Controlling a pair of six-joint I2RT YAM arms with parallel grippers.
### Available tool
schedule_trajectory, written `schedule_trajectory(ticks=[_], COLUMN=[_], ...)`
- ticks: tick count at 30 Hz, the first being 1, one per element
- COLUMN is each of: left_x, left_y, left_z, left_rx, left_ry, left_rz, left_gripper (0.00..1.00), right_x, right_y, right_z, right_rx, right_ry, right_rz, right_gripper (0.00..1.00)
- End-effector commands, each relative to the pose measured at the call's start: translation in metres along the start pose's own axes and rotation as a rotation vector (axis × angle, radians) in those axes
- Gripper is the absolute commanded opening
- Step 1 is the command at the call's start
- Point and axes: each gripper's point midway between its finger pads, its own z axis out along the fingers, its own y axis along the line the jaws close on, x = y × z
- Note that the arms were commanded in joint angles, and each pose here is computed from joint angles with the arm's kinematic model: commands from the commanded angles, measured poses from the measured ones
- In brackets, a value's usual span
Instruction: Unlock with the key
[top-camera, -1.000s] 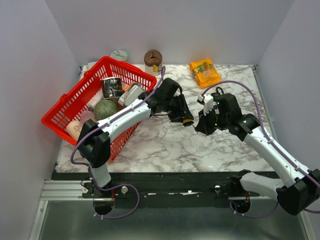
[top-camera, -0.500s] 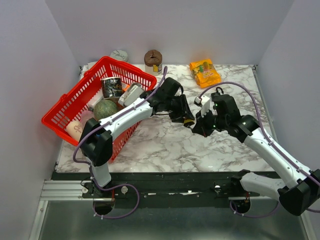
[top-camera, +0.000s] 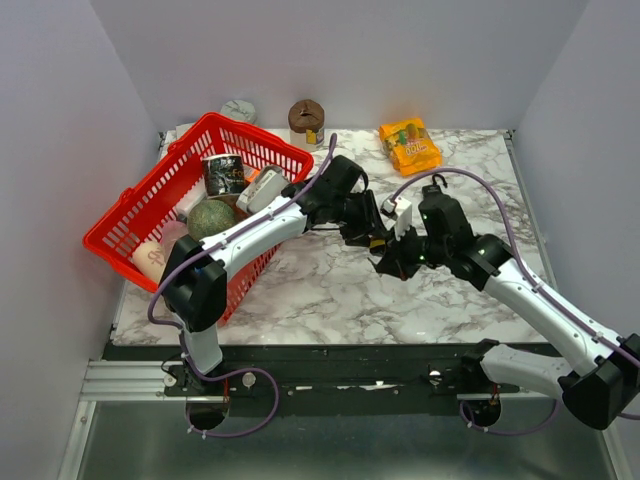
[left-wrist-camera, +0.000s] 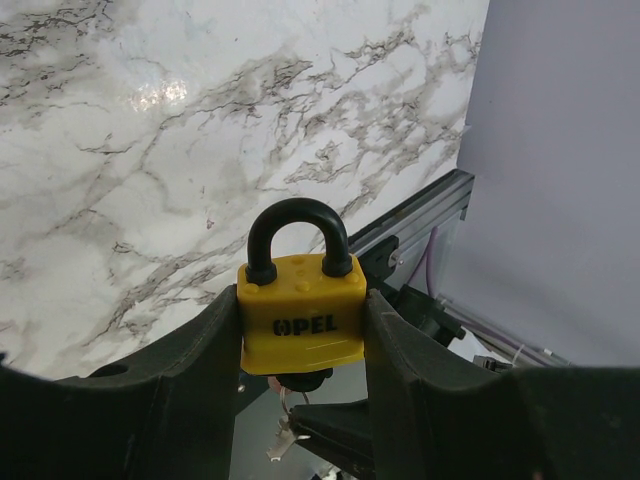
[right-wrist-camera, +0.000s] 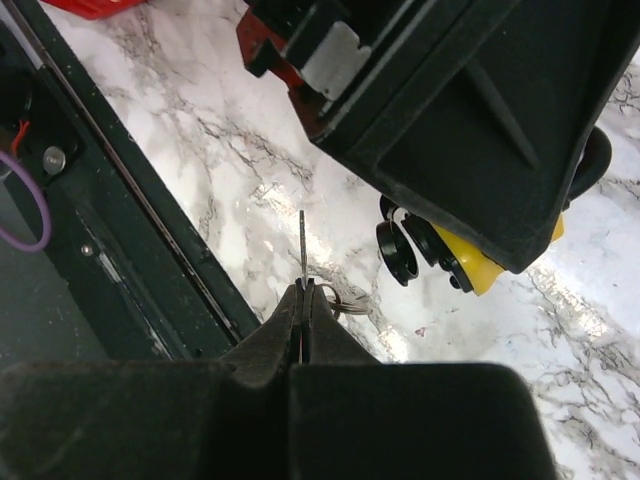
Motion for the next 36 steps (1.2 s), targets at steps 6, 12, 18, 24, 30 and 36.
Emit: schedule_trajectory(ticks=[6, 12, 18, 24, 30, 36], left_x=[-0.001, 0.000, 0.001, 0.000, 0.000, 0.002], left_y=[-0.026, -0.025, -0.026, -0.027, -0.027, -0.025], left_z=[-0.016, -0.018, -0.021, -0.023, -0.025, -0.026], left_rx=[0.092, 0.096, 0.101, 0.105, 0.107, 0.106], left_ry=[-0.017, -0.026, -0.034, -0.041, -0.050, -0.049], left_rz=[0.020, 0.019, 0.019, 0.021, 0.021, 0.016], left_gripper=[0.00, 0.00, 0.00, 0.00, 0.00, 0.00], right_x=[0.018, 0.037, 0.031, 0.015, 0.005, -0.011], right_y=[-0.011, -0.025, -0.034, -0.039, -0.041, -0.039], right_z=[-0.012, -0.019, -0.021, -0.019, -0.018, -0.023], right_rx=[0.107, 0.200, 0.254, 0.269, 0.275, 0.270], right_ry=[-0.016, 0.004, -0.012, -0.037, -0.052, -0.090], right_rz=[0.036, 0.059, 0.059, 0.038, 0.011, -0.013], right_gripper=[0.01, 0.01, 0.01, 0.01, 0.01, 0.01])
